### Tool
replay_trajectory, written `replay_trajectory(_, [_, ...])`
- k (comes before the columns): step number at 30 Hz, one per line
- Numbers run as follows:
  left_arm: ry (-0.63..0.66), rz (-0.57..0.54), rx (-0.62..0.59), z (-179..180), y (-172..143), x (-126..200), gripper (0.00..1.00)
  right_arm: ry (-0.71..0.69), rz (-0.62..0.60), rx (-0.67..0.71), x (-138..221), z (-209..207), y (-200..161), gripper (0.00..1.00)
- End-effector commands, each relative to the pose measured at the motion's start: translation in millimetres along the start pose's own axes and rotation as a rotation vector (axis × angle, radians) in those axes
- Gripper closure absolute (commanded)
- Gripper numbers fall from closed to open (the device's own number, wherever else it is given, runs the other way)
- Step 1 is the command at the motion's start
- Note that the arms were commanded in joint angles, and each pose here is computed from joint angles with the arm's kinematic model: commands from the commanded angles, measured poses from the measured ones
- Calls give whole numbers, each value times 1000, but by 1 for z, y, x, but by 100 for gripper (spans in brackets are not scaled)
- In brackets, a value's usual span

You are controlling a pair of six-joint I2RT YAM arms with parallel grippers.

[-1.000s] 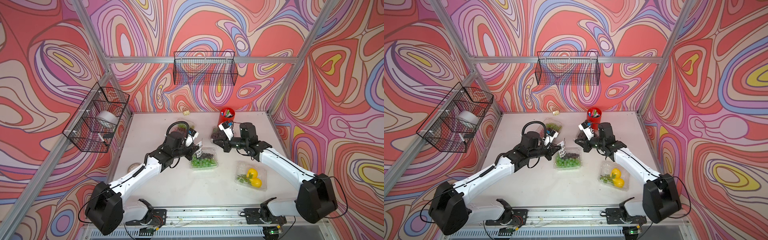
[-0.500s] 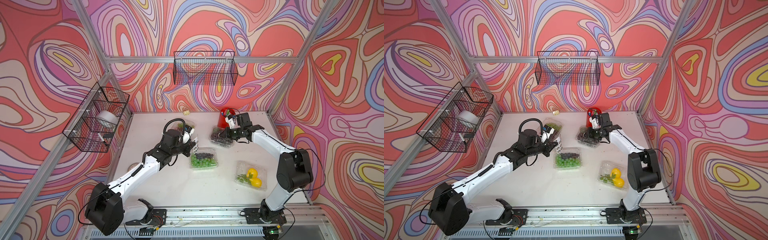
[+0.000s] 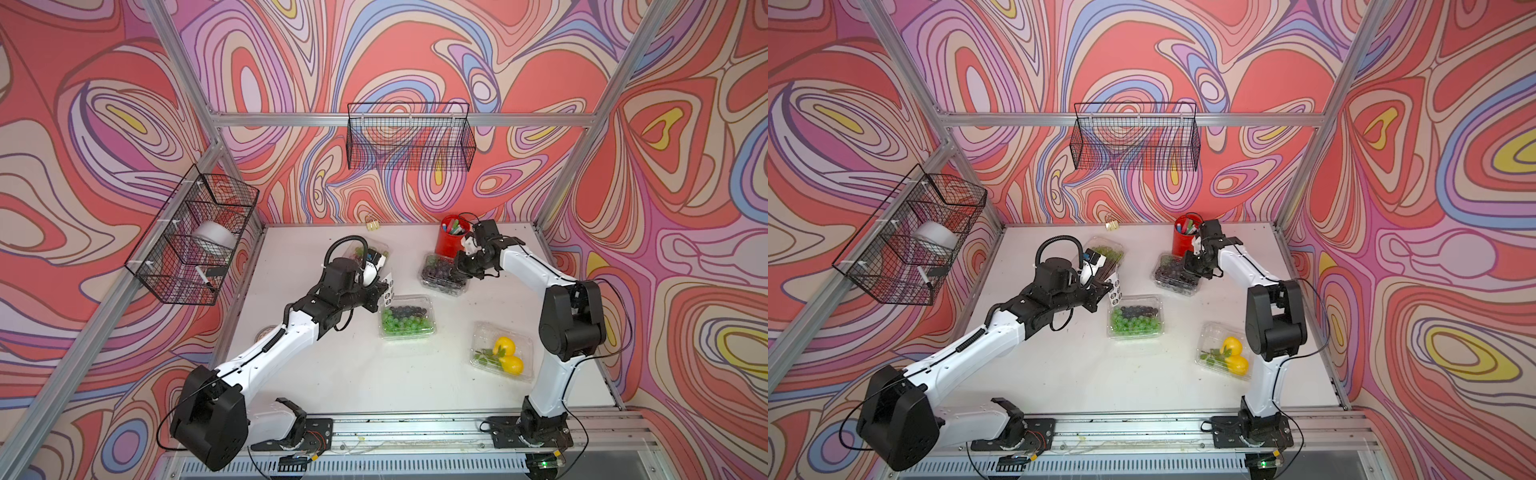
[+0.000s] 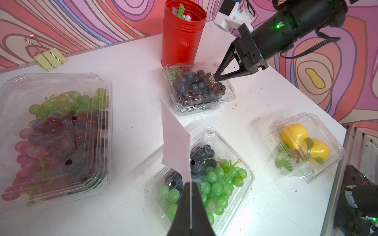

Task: Label fruit boxes
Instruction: Stick the label on the fruit box.

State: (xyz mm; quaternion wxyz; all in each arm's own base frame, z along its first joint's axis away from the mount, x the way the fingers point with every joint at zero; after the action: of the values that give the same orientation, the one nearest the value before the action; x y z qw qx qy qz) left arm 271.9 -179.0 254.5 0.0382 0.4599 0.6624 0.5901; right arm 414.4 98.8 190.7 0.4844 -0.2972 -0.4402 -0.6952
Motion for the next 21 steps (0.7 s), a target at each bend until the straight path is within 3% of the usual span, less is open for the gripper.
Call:
replay_trajectory(1, [-10,-6,7,-1,8,2,100,-49,20,-6,-1,-10,3,100])
replay_trajectory(16, [-15,-5,13,-1,7,2,100,-107,60,-4,-12,-25,5,100])
replay_trajectory(21, [-9,-2,11,0,6,2,100,-147,76,-4,-15,-30,3,93])
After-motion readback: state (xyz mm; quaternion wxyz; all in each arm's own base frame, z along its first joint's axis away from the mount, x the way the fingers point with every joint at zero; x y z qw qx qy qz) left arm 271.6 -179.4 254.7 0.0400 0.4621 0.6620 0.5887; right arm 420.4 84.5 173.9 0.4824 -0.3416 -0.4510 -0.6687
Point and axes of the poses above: each gripper's point midway between its finger pads, its own x axis back along the fingers, its own z axis along the line the jaws close on, y = z × x, the point moved 9 cm from there along x, back along the fingers, and after that the axes turned 4 degrees about x, right-handed, at the moved point
